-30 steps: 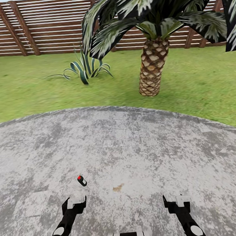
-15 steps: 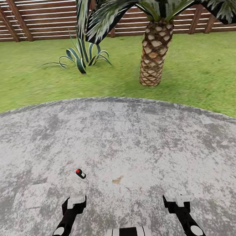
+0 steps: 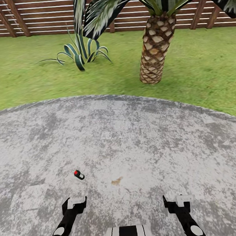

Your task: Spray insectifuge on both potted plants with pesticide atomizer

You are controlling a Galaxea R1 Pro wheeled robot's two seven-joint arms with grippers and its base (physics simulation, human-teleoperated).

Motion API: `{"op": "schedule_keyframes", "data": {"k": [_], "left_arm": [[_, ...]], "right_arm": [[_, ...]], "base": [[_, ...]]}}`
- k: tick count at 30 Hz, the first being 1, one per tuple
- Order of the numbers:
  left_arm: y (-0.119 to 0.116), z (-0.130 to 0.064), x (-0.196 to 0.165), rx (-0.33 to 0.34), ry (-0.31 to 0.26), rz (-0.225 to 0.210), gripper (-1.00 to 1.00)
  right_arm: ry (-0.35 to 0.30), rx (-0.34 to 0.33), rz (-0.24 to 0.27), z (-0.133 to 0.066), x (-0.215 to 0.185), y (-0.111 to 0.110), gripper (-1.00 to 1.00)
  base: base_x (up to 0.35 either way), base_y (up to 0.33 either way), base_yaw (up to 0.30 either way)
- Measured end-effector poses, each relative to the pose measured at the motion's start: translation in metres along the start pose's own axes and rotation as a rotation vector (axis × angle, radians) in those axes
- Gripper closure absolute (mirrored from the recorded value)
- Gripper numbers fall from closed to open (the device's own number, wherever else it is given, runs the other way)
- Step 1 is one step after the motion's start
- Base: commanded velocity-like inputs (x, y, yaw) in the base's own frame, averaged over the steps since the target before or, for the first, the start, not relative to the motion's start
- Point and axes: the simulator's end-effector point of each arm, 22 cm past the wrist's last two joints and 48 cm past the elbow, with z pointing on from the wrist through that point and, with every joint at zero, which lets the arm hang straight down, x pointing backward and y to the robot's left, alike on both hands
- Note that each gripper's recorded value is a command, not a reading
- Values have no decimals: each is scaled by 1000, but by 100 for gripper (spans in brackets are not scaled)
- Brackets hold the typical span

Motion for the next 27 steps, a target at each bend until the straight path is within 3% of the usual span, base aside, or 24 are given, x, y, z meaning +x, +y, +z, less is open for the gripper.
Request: {"op": "schedule_keyframes", "data": {"k": [5, 15, 27], "left_arm": [[0, 0, 0, 0, 0, 0, -100], [0, 0, 0, 0, 1, 0, -100], [2, 0, 0, -8, 1, -2, -100]], "right_arm": [[1, 0, 0, 0, 0, 0, -100], [2, 0, 0, 0, 1, 0, -100], [1, 0, 0, 0, 1, 0, -100]], "base": [[252, -61, 0], [27, -6, 0], [143, 0, 122]]}}
